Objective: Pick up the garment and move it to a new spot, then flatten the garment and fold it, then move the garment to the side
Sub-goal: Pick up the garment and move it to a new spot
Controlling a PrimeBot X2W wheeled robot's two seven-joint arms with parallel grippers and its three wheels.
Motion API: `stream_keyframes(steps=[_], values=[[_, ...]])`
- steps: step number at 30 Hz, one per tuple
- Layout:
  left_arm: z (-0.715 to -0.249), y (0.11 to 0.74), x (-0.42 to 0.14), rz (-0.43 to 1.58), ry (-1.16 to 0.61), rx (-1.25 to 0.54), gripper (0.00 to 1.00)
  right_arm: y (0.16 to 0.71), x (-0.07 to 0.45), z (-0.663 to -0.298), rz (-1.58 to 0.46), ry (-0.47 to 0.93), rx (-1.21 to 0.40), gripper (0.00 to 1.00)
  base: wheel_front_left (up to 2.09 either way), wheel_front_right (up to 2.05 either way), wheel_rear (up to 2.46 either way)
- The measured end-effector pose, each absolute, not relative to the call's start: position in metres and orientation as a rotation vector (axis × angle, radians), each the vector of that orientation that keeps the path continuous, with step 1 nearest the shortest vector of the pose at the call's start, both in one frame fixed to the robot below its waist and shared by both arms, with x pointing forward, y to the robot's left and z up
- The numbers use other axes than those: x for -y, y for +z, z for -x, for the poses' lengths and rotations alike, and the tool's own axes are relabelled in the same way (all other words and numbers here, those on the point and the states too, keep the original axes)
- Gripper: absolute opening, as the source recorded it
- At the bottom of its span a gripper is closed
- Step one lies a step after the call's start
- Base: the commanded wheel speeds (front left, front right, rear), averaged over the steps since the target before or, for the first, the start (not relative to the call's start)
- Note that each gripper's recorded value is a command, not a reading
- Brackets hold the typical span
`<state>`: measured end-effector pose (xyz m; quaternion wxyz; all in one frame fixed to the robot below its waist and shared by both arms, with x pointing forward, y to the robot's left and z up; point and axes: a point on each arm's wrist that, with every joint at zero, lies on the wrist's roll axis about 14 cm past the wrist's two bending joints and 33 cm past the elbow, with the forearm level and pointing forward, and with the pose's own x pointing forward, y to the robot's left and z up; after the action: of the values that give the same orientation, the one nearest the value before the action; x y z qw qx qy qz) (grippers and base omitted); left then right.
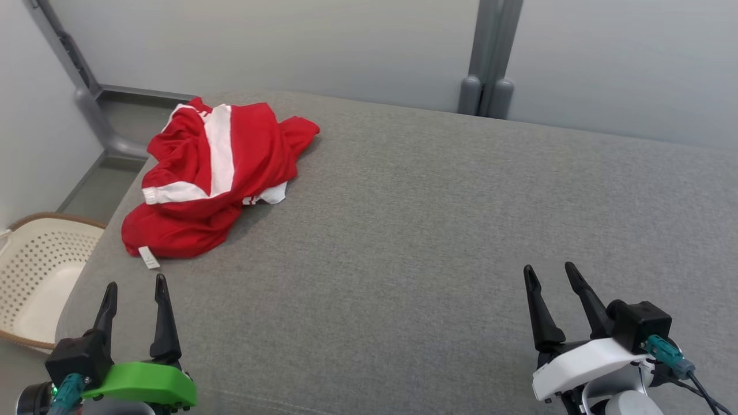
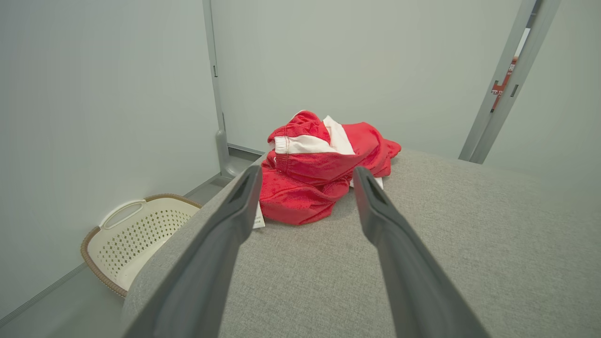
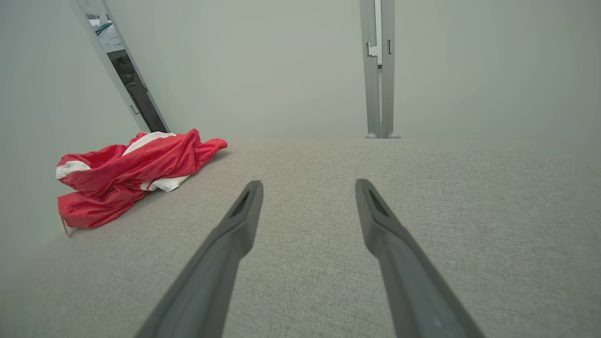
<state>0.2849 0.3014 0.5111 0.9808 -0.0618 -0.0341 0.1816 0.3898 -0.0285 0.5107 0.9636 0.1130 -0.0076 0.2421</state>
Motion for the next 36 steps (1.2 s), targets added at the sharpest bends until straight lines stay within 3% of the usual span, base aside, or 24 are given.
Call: stream_keyframes(steps=[12,22,27,36], values=[[-0.243,0.507,-0.333,0.117,0.504,0.060,1.00,0.504,-0.016,-0.389,-0.235,0.614,-0.018,1.00,0.00,0.00,0.00],[-0.243,0.501,-0.334,0.133,0.515,0.048,1.00,0.503,-0.017,-0.391,-0.236,0.616,-0.022,1.00,0.00,0.00,0.00],[-0.260,0.506,-0.334,0.118,0.480,0.050,1.00,0.501,-0.011,-0.396,-0.227,0.597,-0.024,1.00,0.00,0.00,0.00],[-0.336,0.562,-0.345,0.035,0.371,0.172,1.00,0.499,0.012,-0.420,-0.195,0.526,-0.016,1.00,0.00,0.00,0.00]])
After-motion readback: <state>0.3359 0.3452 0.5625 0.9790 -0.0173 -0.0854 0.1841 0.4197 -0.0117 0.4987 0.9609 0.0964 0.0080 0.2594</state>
